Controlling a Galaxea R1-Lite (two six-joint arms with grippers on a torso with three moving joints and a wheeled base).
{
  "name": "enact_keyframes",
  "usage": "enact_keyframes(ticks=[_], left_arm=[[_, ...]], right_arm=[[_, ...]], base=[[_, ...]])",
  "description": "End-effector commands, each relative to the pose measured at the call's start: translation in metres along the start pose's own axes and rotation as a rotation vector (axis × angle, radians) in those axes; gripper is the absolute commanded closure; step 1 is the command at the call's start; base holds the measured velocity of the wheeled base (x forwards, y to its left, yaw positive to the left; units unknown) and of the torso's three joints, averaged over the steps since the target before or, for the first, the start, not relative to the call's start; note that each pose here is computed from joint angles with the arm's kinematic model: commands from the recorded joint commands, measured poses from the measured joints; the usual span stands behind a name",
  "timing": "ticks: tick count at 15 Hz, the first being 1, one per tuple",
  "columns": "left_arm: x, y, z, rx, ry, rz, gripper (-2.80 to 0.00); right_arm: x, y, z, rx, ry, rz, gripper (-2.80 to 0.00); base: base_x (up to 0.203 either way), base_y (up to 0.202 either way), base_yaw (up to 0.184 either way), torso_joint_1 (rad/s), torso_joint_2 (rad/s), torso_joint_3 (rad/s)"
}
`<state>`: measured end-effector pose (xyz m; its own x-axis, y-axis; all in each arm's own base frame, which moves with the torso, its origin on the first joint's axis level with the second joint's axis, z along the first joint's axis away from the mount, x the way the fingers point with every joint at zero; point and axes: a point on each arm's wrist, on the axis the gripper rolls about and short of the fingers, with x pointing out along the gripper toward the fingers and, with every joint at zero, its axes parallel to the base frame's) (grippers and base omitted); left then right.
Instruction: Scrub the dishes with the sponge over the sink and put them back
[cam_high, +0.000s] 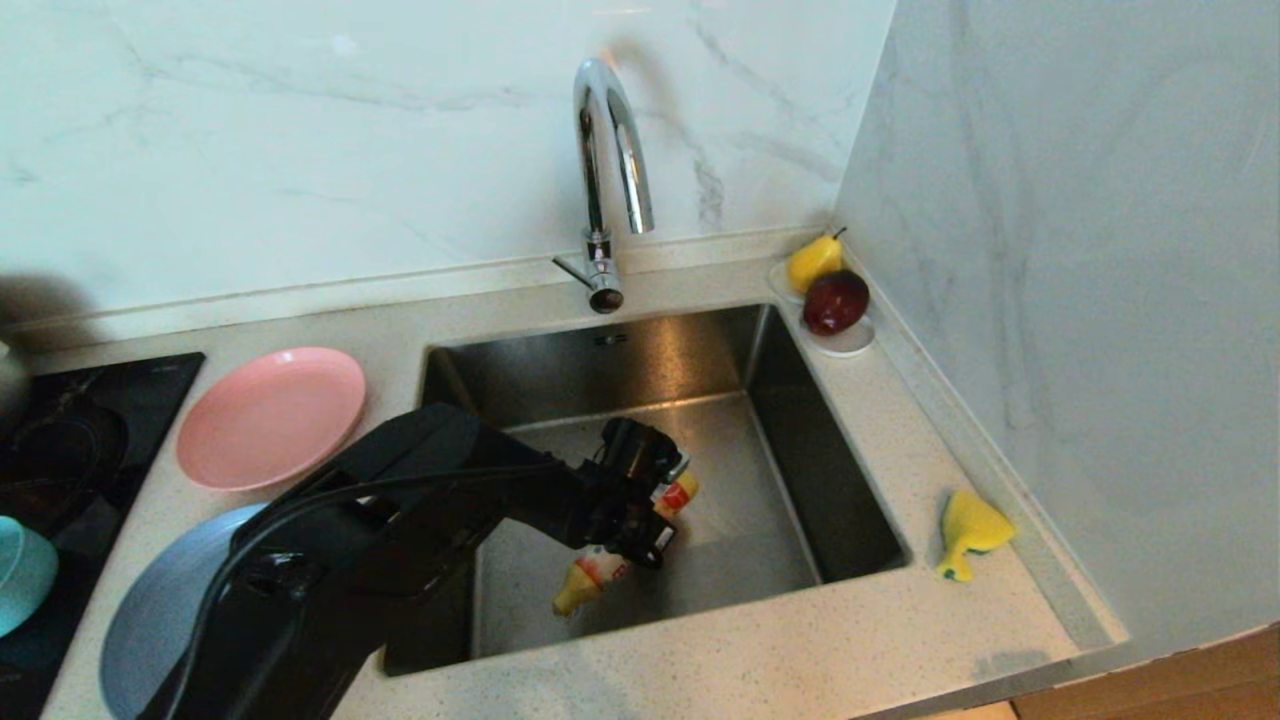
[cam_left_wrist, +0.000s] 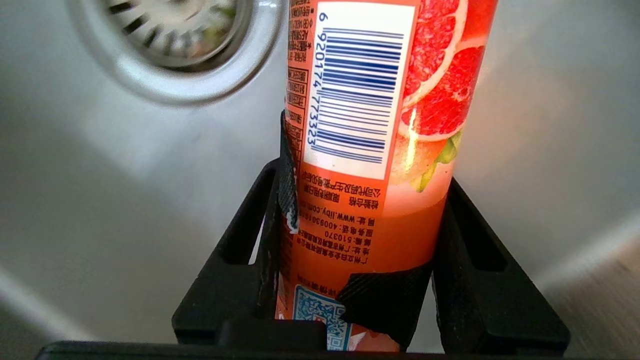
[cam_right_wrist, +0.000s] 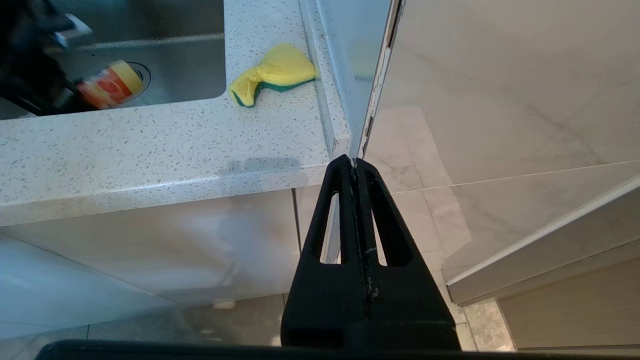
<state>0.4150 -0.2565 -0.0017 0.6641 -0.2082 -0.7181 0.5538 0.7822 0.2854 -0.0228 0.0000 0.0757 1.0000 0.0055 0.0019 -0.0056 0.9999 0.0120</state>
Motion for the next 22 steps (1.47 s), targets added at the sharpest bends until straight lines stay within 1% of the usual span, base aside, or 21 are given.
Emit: enact_keyframes(ticks=[1,3,5,6,7,10,13,16,19,22], left_arm=[[-0.039,0.01,0.01,-0.024,-0.026,0.018,0.0],[-0.061,0.014,0.006,-0.045,-0.012,0.026,0.0],[-0.077,0.016,0.001,-0.087,0.001,0.033,0.0],[-0.083,0.017,0.0,-0.096,0.004,0.042,0.0],[-0.089,0.018,0.0,-0.1,0.001,0.051,0.0],[-0.103,0.026,0.003,-0.16,-0.008,0.074,0.0],[-0.121,0.032,0.004,-0.176,-0.027,0.089,0.0],[-0.141,0.044,-0.001,-0.207,-0.032,0.13,0.0],[-0.157,0.057,-0.012,-0.27,-0.023,0.152,0.0],[-0.176,0.067,-0.015,-0.316,-0.045,0.169,0.0]], right_arm=[[0.0,0.0,0.0,0.0,0.002,0.001,0.0],[0.0,0.0,0.0,0.0,-0.001,0.001,0.0],[0.0,0.0,0.0,0.0,-0.001,0.001,0.0],[0.0,0.0,0.0,0.0,-0.001,0.001,0.0],[0.0,0.0,0.0,0.0,-0.001,0.001,0.0],[0.0,0.0,0.0,0.0,0.0,0.001,0.0],[0.0,0.0,0.0,0.0,0.002,0.001,0.0],[0.0,0.0,0.0,0.0,0.0,0.001,0.0],[0.0,0.0,0.0,0.0,-0.001,0.001,0.0],[0.0,0.0,0.0,0.0,0.0,0.001,0.0]], base=[[0.0,0.0,0.0,0.0,0.0,0.0],[0.0,0.0,0.0,0.0,0.0,0.0],[0.0,0.0,0.0,0.0,0.0,0.0],[0.0,0.0,0.0,0.0,0.0,0.0],[0.0,0.0,0.0,0.0,0.0,0.0],[0.0,0.0,0.0,0.0,0.0,0.0],[0.0,0.0,0.0,0.0,0.0,0.0],[0.0,0.0,0.0,0.0,0.0,0.0],[0.0,0.0,0.0,0.0,0.0,0.0],[0.0,0.0,0.0,0.0,0.0,0.0]])
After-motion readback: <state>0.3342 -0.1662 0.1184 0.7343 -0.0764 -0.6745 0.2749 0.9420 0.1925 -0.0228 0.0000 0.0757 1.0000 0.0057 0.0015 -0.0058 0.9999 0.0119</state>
